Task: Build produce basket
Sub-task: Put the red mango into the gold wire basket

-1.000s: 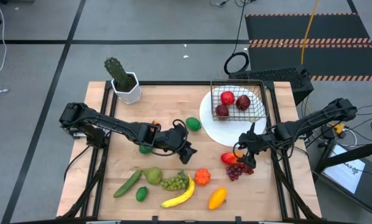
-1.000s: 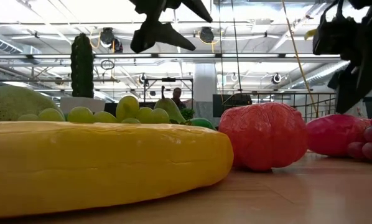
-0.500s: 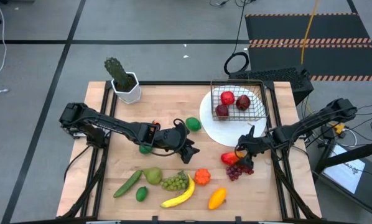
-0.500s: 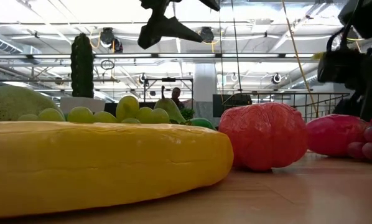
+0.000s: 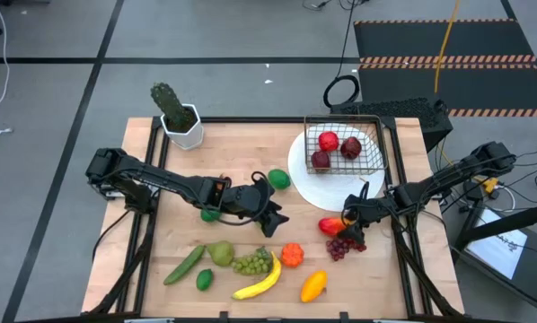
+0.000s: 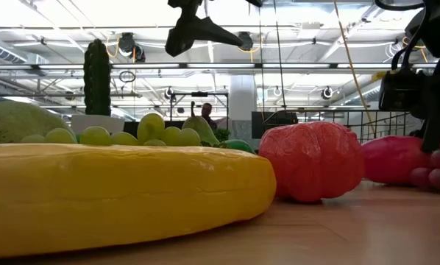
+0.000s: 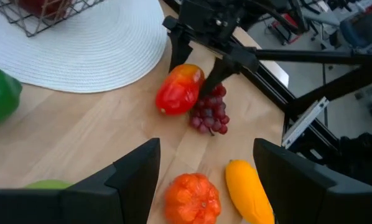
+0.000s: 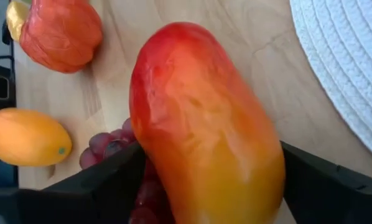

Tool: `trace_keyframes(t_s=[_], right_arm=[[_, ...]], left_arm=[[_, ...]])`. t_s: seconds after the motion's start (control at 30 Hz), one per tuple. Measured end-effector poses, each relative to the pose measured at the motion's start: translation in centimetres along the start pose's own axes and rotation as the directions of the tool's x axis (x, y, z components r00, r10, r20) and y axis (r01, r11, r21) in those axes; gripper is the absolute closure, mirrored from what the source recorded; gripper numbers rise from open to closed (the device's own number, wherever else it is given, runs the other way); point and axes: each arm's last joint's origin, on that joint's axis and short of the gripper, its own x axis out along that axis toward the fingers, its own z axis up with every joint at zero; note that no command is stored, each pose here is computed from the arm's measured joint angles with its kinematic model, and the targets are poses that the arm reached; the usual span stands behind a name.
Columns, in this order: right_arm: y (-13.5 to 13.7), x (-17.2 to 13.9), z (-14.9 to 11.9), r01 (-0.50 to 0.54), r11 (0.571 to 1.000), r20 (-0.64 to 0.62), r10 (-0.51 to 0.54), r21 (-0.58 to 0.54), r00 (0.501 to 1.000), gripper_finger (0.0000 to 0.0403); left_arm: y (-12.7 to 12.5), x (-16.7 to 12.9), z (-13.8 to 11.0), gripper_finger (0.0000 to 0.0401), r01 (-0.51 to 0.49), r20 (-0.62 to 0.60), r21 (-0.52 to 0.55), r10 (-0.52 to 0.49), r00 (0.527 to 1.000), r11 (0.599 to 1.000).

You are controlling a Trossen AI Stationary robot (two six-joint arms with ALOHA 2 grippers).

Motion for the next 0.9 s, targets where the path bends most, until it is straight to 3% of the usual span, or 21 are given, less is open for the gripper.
trace_keyframes(t_s=[0.13, 0.37, 0.57, 0.7, 0.9], right_arm=[[0.5, 0.0, 0.3, -0.06, 0.997, 0.018, 0.059, 0.047, 0.998, 0.011], [1.8, -0.3, 1.3, -0.212, 0.969, 0.121, 0.198, 0.125, 0.973, 0.0113], [2.8, -0.6, 2.0, -0.345, 0.911, 0.2, 0.303, 0.226, 0.932, 0.0113], [3.8, -1.3, 3.0, -0.477, 0.835, 0.325, 0.386, 0.274, 0.863, 0.0113], [5.3, -3.1, 4.7, -0.665, 0.718, 0.597, 0.446, 0.206, 0.667, 0.0113]], left_arm=[[0.0, 0.0, 0.0, 0.0144, 0.012, -0.013, 0.01, -0.012, 1.0, 1.0], [0.3, 0.0, -0.5, 0.0144, 0.0, -0.079, 0.048, 0.003, 0.997, 0.999], [0.9, -0.1, -0.4, 0.0144, -0.033, -0.105, 0.072, 0.04, 0.994, 0.997], [0.9, -0.9, 0.5, 0.0144, -0.014, -0.071, 0.058, 0.018, 0.997, 0.998], [0.4, -3.9, 2.4, 0.0144, 0.03, 0.008, 0.015, -0.03, 1.0, 0.999]])
